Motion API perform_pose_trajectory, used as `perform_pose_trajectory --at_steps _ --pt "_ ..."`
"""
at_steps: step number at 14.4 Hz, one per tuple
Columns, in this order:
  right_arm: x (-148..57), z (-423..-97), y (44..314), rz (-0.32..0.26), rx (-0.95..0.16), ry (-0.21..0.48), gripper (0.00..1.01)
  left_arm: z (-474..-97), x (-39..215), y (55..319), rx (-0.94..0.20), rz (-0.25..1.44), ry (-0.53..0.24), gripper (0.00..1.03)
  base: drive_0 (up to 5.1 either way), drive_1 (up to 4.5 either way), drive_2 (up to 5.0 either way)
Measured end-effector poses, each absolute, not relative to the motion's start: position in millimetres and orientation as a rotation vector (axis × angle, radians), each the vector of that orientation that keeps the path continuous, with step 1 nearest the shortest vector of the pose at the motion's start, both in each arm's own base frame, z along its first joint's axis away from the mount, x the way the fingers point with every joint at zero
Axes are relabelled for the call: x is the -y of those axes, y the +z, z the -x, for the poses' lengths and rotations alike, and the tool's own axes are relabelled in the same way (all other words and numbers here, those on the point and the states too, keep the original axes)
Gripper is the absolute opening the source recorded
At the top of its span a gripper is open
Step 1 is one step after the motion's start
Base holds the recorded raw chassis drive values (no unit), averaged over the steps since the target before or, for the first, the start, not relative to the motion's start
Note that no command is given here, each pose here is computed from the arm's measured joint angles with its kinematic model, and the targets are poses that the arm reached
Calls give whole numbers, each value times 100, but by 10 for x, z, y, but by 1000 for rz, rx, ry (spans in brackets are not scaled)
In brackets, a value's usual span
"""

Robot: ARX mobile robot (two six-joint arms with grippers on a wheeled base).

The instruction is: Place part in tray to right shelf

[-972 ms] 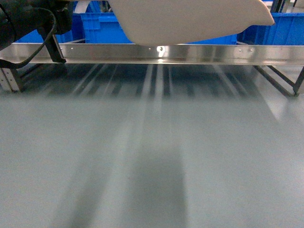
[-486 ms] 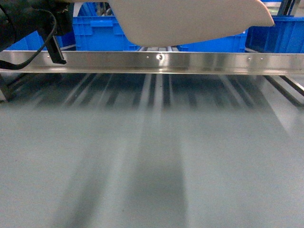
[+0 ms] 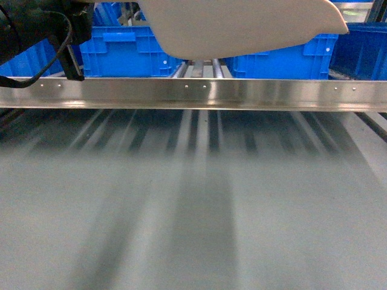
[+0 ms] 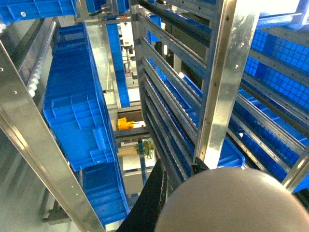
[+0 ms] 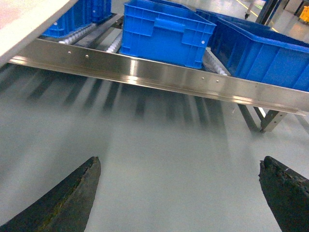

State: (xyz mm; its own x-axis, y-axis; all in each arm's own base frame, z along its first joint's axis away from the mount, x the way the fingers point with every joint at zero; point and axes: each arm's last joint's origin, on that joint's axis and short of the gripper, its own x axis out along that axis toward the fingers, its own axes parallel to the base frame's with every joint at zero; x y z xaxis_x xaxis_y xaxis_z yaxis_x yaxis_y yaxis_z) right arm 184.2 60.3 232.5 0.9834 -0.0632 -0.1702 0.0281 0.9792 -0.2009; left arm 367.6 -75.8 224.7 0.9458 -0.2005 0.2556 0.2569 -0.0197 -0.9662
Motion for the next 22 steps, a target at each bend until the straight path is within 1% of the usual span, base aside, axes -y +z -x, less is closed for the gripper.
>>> perform_pose_trajectory --at_steps 22 --pt "-606 -1849 2313 202 -184 -46 98 -3678 754 2250 49 1550 -364 12 8 434 -419"
